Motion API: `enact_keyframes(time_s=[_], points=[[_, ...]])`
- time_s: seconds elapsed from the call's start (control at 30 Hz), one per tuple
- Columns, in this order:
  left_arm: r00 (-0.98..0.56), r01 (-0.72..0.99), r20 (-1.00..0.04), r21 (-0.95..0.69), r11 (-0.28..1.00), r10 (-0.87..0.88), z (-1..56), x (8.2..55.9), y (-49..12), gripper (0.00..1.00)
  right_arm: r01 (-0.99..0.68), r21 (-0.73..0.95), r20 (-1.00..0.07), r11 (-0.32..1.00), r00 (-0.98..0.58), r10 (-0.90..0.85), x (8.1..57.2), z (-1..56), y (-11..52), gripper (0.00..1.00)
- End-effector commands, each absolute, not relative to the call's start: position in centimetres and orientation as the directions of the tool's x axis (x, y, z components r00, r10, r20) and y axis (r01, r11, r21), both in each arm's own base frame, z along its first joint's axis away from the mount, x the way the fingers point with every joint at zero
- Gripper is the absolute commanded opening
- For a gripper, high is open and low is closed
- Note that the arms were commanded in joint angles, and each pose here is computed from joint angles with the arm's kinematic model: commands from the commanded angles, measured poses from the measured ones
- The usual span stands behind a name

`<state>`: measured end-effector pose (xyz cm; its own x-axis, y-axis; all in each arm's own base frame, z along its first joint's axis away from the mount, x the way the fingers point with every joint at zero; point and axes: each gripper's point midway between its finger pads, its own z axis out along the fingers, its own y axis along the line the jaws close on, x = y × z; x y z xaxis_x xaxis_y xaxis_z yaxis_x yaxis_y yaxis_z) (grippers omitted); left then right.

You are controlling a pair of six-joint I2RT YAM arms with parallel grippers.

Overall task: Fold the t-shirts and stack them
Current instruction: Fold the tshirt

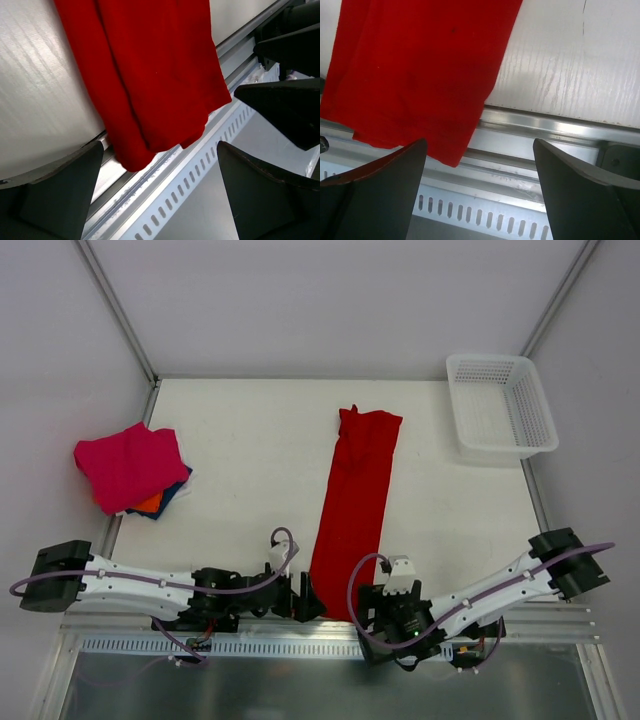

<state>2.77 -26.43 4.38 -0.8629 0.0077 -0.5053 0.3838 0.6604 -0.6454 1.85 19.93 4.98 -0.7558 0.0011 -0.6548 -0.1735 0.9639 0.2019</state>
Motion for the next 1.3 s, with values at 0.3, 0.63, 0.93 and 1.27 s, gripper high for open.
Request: enact_keyframes(time_s=[0.3,0.63,0.93,1.27], points=[[-0.890,0.362,-0.456,-0.702,0.614,0.003,4.1,0.9,-28.2,0.99,-0.070,0.306,-0.652,0.950,-0.742,0.155,-0.2,4.3,23.0,0.90],[-0.894,0.342,-0.449,-0.691,0.637,-0.007,3.5,0.5,-28.0,0.87,-0.079,0.330,-0.653,0.941,-0.739,0.167,-1.0,3.4,24.6,0.70],[-0.894,0.337,-0.448,-0.654,0.677,0.013,2.8,0.4,-27.9,0.52,-0.061,0.321,-0.659,0.945,-0.732,0.177,-0.6,2.9,24.0,0.55],[-0.893,0.341,-0.448,-0.626,0.701,0.035,2.2,0.4,-28.0,0.28,-0.051,0.285,-0.670,0.957,-0.724,0.161,-0.5,2.9,23.4,0.37]])
